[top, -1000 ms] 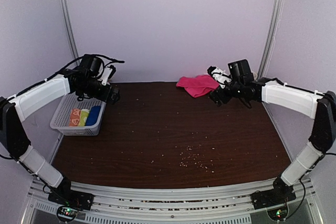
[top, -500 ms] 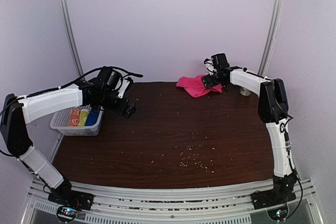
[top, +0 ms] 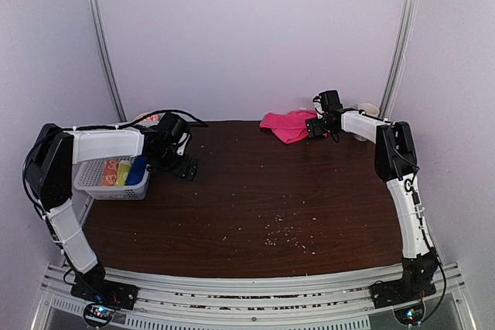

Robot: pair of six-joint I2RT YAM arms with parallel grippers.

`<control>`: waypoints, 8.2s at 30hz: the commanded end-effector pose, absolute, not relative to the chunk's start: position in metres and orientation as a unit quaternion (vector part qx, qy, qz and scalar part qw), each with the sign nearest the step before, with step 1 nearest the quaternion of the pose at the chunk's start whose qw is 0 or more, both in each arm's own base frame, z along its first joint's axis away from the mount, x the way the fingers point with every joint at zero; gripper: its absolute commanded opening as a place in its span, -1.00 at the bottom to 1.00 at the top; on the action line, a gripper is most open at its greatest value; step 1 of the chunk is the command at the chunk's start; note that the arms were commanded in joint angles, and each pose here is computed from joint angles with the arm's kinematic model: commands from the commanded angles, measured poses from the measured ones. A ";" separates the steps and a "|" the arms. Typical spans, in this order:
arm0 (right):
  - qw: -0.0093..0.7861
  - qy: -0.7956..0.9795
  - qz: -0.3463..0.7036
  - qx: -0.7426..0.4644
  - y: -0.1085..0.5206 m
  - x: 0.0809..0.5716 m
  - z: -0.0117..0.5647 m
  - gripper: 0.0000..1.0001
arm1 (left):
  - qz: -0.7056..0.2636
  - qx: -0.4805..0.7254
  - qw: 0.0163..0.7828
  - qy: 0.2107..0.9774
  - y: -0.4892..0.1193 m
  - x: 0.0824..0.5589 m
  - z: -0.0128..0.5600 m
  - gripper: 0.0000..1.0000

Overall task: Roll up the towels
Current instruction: Adjust the bin at the corner of the board, then pick up the towel from the corner of the board, then place the towel at the center of the board, then adjust the towel at the center of the board.

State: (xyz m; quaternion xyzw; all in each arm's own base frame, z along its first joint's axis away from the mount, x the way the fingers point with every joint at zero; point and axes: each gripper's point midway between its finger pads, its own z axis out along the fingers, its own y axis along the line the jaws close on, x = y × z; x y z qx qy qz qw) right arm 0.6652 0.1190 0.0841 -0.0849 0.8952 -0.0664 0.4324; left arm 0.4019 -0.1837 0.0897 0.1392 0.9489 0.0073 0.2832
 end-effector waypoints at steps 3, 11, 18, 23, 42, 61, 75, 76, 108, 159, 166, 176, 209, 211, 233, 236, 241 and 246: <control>0.449 0.892 -0.013 -0.039 0.105 0.685 0.089 1.00 | 0.023 0.080 0.297 0.951 -0.154 0.412 0.094 0.96; 0.403 0.902 0.156 0.032 0.117 0.677 0.082 0.85 | 0.038 0.050 0.279 0.958 -0.129 0.411 0.084 0.96; 0.374 0.905 0.182 0.085 0.119 0.674 0.061 0.91 | 0.057 0.032 0.277 0.959 -0.112 0.412 0.079 0.95; 0.369 0.907 0.176 0.097 0.116 0.675 0.046 0.87 | 0.054 0.031 0.282 0.957 -0.112 0.413 0.084 0.96; 0.373 0.895 0.208 0.128 0.123 0.684 0.027 -0.27 | 0.015 0.056 0.314 0.948 -0.139 0.415 0.115 0.96; 0.433 0.877 0.195 -0.077 0.190 0.616 0.188 -1.00 | -0.011 0.167 0.371 0.913 -0.214 0.421 0.167 0.95; 0.411 0.796 0.273 -0.351 0.270 0.417 0.299 -1.00 | -0.120 0.285 0.436 0.845 -0.287 0.359 0.232 0.96; 0.416 0.787 0.279 -0.359 0.269 0.407 0.303 -1.00 | -0.137 0.290 0.443 0.837 -0.290 0.353 0.237 0.96; 0.368 0.912 -0.002 -0.181 0.106 0.477 0.149 0.01 | -0.100 0.326 0.404 0.849 -0.478 0.346 0.068 0.96; 0.383 0.838 -0.237 -0.307 0.049 0.483 0.095 -0.16 | -0.093 0.266 0.452 0.846 -0.464 0.372 0.054 0.04; 0.393 0.842 -0.227 -0.291 0.052 0.489 0.088 -0.46 | -0.097 0.267 0.447 0.848 -0.464 0.370 0.050 0.03; 0.423 0.828 -0.227 -0.288 0.060 0.490 0.113 -1.00 | -0.101 0.259 0.454 0.846 -0.462 0.376 0.054 -0.50; 0.592 0.754 -0.176 -0.223 0.089 0.453 0.354 -1.00 | -0.218 0.361 0.522 0.742 -0.503 0.347 0.099 0.10; 0.590 0.756 -0.176 -0.220 0.088 0.453 0.353 -1.00 | -0.226 0.366 0.527 0.733 -0.509 0.346 0.101 0.13; 0.626 0.728 -0.231 -0.159 0.058 0.434 0.413 -1.00 | -0.266 0.363 0.503 0.737 -0.554 0.360 0.087 -0.50; 0.625 0.727 -0.241 -0.152 0.054 0.434 0.413 -1.00 | -0.280 0.370 0.486 0.741 -0.554 0.352 0.082 -0.77; 0.622 0.726 -0.255 -0.142 0.048 0.436 0.413 -1.00 | -0.278 0.375 0.470 0.749 -0.541 0.342 0.080 -1.00; 0.628 0.724 -0.251 -0.136 0.048 0.438 0.423 -1.00 | -0.200 0.351 0.519 0.753 -0.498 0.352 0.117 -1.00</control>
